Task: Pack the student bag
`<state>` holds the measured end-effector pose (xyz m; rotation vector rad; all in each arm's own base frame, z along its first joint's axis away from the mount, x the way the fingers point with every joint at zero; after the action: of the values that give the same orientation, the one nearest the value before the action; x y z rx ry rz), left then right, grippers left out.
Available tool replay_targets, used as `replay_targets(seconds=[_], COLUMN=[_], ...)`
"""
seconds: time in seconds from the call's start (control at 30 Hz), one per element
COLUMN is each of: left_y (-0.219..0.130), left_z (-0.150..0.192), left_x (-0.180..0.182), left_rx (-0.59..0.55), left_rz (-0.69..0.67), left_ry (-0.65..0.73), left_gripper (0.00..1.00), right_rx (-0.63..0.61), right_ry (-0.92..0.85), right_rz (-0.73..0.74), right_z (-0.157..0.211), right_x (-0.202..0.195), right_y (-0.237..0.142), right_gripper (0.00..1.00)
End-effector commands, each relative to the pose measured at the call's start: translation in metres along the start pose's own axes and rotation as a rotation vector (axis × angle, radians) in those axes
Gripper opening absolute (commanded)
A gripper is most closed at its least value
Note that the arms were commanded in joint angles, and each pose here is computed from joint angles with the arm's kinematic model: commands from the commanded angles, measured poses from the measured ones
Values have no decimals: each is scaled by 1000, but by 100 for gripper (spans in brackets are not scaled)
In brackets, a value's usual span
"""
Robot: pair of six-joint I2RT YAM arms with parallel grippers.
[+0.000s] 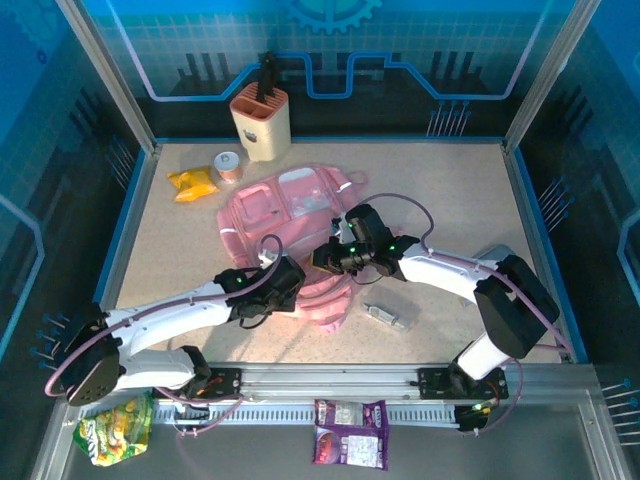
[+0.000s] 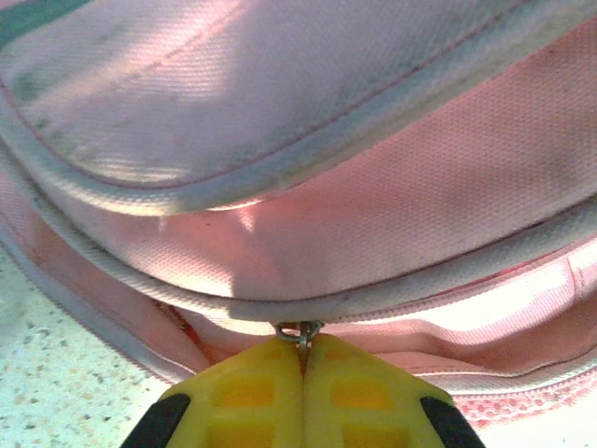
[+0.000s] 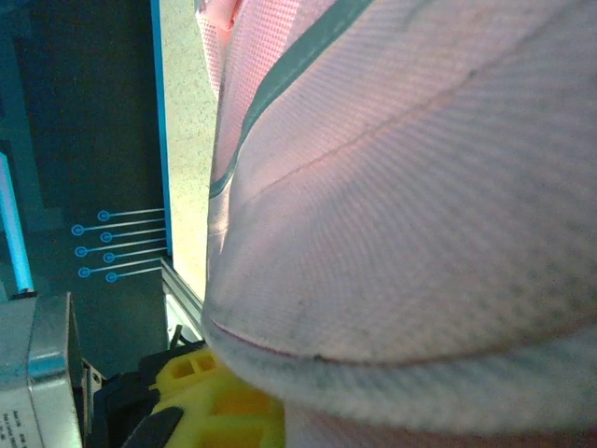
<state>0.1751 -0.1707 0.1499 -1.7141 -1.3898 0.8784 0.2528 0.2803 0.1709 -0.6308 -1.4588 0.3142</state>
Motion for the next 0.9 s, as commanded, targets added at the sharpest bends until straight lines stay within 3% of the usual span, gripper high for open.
replay_targets(seconds=[0.0,0.3,0.6,0.87], left_y=[-15,-20,-12,-2], left_z=[-2,6,-16,-60], left_x=[15,39,54,58], left_rx=[-56,-50,-7,-181], left_rz=[-62,-110,-152,-181], left_ry=[41,141,198,305], left_gripper=[0,0,0,0], right_rx=[42,67,102,145], right_ry=[-52,-55,-63,-67], right_rz=[-13,-38,-67,-43], right_z=[5,-25,-45,-46], right_x=[9,3,0,-7], right_y=[-10,-53,-60,-53], right_gripper=[0,0,0,0])
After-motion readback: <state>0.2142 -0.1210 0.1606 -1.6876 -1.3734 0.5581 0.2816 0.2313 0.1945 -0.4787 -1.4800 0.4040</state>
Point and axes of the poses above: each hand's point on the last joint's axis, 136 mm out from that joint toward the fingers, its own y axis out along the fingers, its own x axis along the line the jaws close on, z = x × y, the point moved 7 cm from there along -y, back along the fingers, and after that the axes turned 10 degrees about y, right-handed, at the moved point
